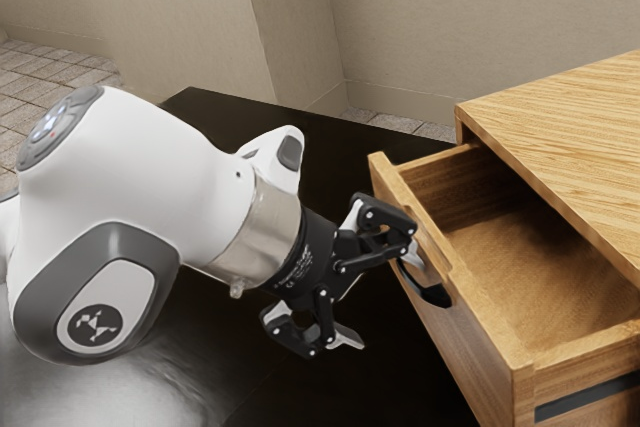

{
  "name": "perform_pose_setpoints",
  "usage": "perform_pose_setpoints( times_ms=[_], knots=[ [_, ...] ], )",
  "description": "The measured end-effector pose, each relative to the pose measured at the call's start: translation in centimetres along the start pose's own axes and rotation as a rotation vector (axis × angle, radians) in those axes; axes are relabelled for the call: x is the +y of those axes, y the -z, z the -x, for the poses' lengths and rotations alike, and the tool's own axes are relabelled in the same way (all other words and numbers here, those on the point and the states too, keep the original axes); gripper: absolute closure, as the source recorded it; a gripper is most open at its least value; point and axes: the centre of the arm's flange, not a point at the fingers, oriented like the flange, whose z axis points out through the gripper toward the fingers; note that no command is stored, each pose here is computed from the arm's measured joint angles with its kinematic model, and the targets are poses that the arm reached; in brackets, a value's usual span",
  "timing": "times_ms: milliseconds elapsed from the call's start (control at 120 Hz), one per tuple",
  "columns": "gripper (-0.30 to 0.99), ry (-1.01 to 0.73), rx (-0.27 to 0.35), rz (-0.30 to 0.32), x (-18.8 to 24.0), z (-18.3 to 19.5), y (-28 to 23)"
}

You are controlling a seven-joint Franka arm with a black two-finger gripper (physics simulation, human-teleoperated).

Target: Pull the drawer handle with one arm to open the drawer

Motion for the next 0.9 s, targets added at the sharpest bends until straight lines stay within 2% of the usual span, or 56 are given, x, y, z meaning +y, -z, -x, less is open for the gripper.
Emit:
perform_pose_setpoints(
  times_ms=[900],
  knots=[
    [0.0, 0.036, 0.016, 0.062, -8.3, -0.8, 5.1]
  ],
)
